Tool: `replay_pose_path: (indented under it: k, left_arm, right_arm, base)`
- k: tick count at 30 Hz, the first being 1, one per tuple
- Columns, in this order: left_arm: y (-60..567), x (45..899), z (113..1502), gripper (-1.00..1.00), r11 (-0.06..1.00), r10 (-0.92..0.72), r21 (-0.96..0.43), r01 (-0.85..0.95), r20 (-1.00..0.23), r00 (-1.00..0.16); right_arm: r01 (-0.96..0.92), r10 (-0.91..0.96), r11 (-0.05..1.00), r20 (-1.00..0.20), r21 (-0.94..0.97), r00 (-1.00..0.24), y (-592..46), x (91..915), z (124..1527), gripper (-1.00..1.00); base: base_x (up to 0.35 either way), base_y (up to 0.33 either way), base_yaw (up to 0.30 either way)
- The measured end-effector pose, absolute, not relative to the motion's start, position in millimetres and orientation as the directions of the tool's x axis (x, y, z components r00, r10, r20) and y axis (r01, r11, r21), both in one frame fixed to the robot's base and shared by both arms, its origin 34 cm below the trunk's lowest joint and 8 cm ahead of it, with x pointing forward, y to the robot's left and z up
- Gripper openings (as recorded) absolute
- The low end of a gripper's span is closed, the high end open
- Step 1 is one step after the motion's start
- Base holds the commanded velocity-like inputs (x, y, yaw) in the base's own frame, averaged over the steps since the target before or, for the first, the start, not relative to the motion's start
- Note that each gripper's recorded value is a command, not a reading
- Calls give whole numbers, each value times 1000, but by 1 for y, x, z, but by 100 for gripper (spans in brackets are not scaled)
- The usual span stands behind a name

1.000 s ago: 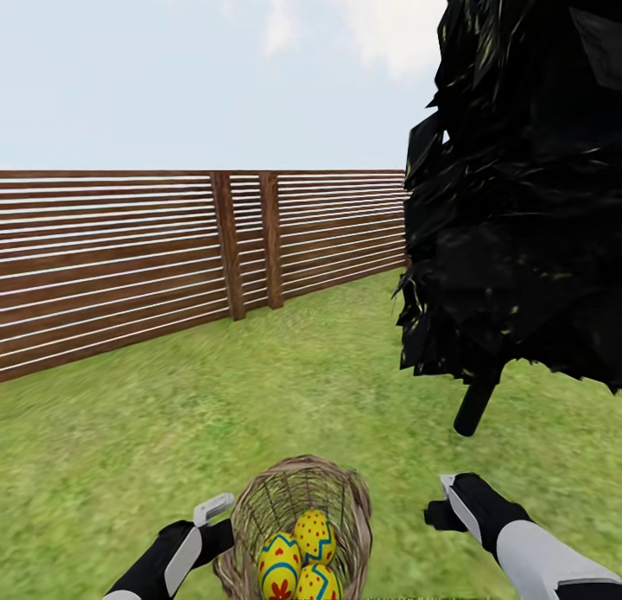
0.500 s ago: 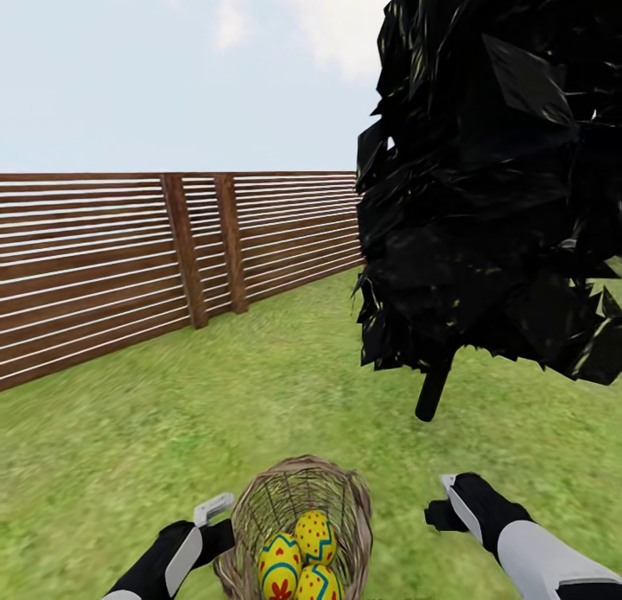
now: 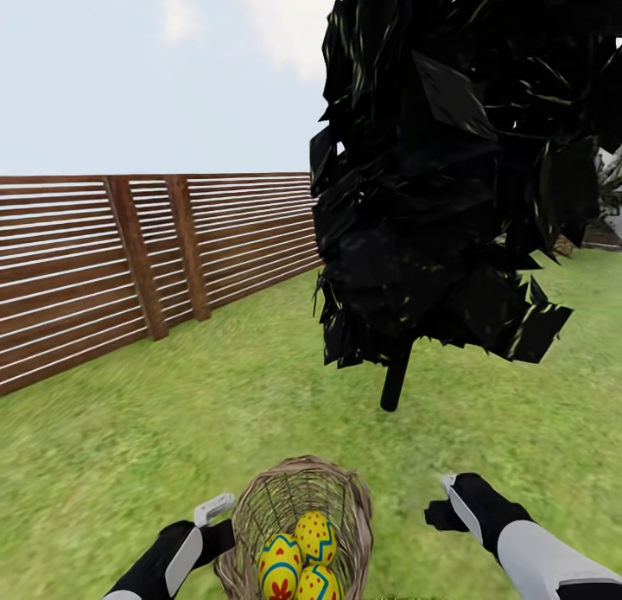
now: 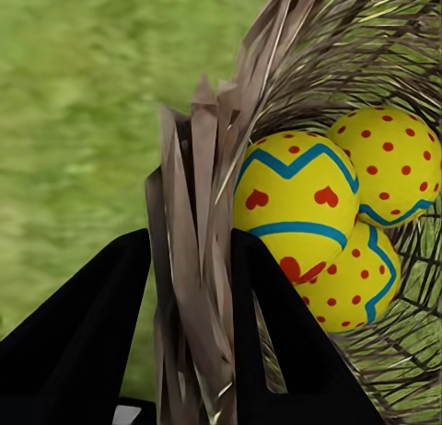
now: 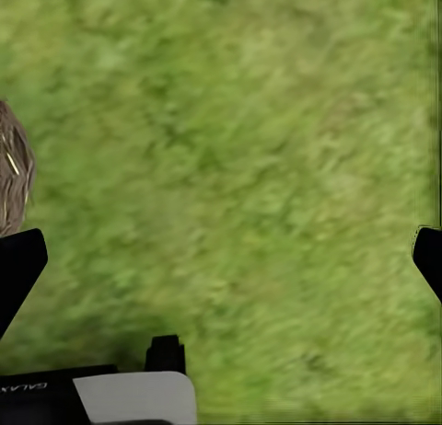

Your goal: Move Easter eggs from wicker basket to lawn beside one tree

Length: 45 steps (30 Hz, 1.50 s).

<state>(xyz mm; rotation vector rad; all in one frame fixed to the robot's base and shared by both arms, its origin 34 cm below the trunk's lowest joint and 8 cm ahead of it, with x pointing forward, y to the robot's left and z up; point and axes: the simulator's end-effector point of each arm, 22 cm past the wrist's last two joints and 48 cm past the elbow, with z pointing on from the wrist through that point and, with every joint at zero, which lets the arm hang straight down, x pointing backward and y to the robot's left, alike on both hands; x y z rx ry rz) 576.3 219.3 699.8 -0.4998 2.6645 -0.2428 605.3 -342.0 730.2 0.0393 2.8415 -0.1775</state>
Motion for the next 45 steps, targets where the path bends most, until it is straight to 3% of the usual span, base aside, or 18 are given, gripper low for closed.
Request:
replay_pose_path:
  k: [11,14,17,21,23,25,29,32,45]
  left_arm:
    - [220,573,711,-100,920,-382,-242,-309,-367,-848]
    - [226,571,714,-100,922,-378,-233,-310,-364,-851]
    - [237,574,720,-100,913,-400,-245,-327,-368,-840]
    - [332,559,724,-100,918,-396,-146,-369,-341,-852]
    - [418,579,760,-100,934,-344,-80,-347,-451,-823]
    - [471,581,786,-100,934,-345,-93,-345,-484,-804]
    - [427,589,785,-100,916,-401,-209,-342,-464,-790]
    - [428,583,782,-100,938,-346,-151,-312,-464,-816]
    - [410,583,791,-100,925,-381,-200,-324,-456,-804]
  right_arm:
    - [52,14,991,-290,-122,-957,-347,602,742,100]
    - [105,46,976,-291,-191,-956,-421,593,756,100]
    - [120,52,968,-292,-221,-955,-449,588,765,100]
    - [128,56,964,-292,-233,-955,-460,585,771,100]
    - [125,53,965,-292,-232,-955,-458,585,772,100]
    - [124,52,964,-291,-235,-955,-460,584,774,100]
    - [132,56,959,-291,-249,-955,-472,580,781,100]
    - [129,53,960,-290,-248,-956,-469,580,782,100]
    - [160,77,950,-293,-269,-953,-508,567,803,100]
  base:
    - [0,0,-300]
    - [0,0,-300]
    - [0,0,-300]
    - [0,0,-300]
    - [0,0,-300]
    - [0,0,-300]
    - [0,0,-300]
    - [0,0,-300]
    - [-7,-90,-300]
